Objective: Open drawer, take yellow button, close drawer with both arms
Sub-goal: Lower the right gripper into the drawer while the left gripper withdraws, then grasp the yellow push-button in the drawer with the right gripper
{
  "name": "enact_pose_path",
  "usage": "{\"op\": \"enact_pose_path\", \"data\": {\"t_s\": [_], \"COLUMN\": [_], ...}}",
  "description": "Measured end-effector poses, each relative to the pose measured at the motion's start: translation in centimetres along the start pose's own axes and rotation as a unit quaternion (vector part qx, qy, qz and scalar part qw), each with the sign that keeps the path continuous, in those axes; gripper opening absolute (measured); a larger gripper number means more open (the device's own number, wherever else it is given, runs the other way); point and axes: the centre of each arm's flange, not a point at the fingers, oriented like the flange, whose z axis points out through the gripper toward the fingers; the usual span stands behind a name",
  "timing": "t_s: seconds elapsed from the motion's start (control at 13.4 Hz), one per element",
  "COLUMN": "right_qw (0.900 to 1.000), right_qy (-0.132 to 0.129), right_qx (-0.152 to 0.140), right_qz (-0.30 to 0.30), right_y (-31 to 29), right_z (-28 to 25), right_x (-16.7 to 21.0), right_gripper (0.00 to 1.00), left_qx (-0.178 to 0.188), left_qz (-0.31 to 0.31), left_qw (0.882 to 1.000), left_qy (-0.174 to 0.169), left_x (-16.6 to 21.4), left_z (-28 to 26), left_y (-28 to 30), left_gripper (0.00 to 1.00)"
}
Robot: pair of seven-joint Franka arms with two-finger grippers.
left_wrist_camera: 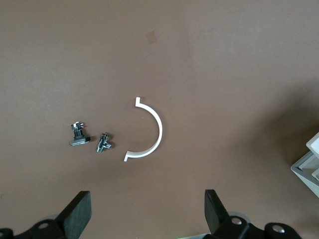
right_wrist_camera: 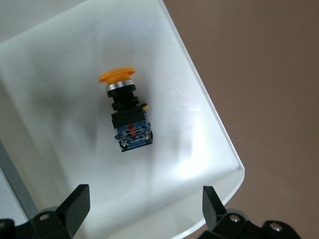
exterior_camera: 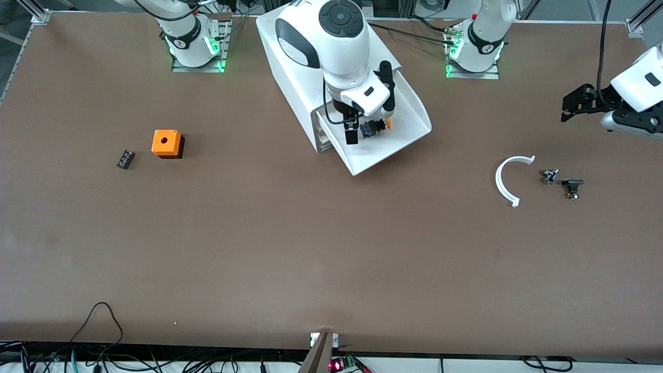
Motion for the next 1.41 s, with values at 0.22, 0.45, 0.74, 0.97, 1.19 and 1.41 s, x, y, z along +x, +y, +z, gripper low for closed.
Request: {"op": "enact_pose_path", "data": {"t_s": [0.22,0.45,0.74,0.97,1.19,1.41], "right_qw": [0.999,0.998,0.998,0.999,0.999,0.999], "right_qy": [-0.013,-0.015,-0.017,-0.004,0.000,-0.001], "right_qx": [-0.011,-0.005,0.002,-0.006,-0.009,-0.007], "right_qz": [-0.041,-0.053,-0.052,-0.051,-0.051,-0.052], "right_y": [-1.7,-2.8,-2.4,-1.9,-1.7,-1.8], "right_z": [0.2,1.2,3.8,4.8,5.2,5.5], "right_x": [1.6,2.8,2.9,3.3,3.4,3.5], "right_gripper": [1.00,1.00,1.00,1.00,1.00,0.99], "left_qx": [-0.001,-0.001,-0.001,-0.001,0.000,0.000], "left_qz": [-0.005,-0.004,-0.003,-0.002,-0.002,-0.002], "left_qw": [1.000,1.000,1.000,1.000,1.000,1.000], "left_qy": [-0.001,-0.001,-0.001,0.000,0.000,0.000], "left_x": [-0.1,0.0,0.0,0.0,0.0,0.0], "left_z": [0.1,0.1,0.1,0.1,0.1,0.1], "left_y": [-0.5,-0.4,-0.3,-0.2,-0.2,-0.2], "left_gripper": [1.00,1.00,1.00,1.00,1.00,1.00]}}
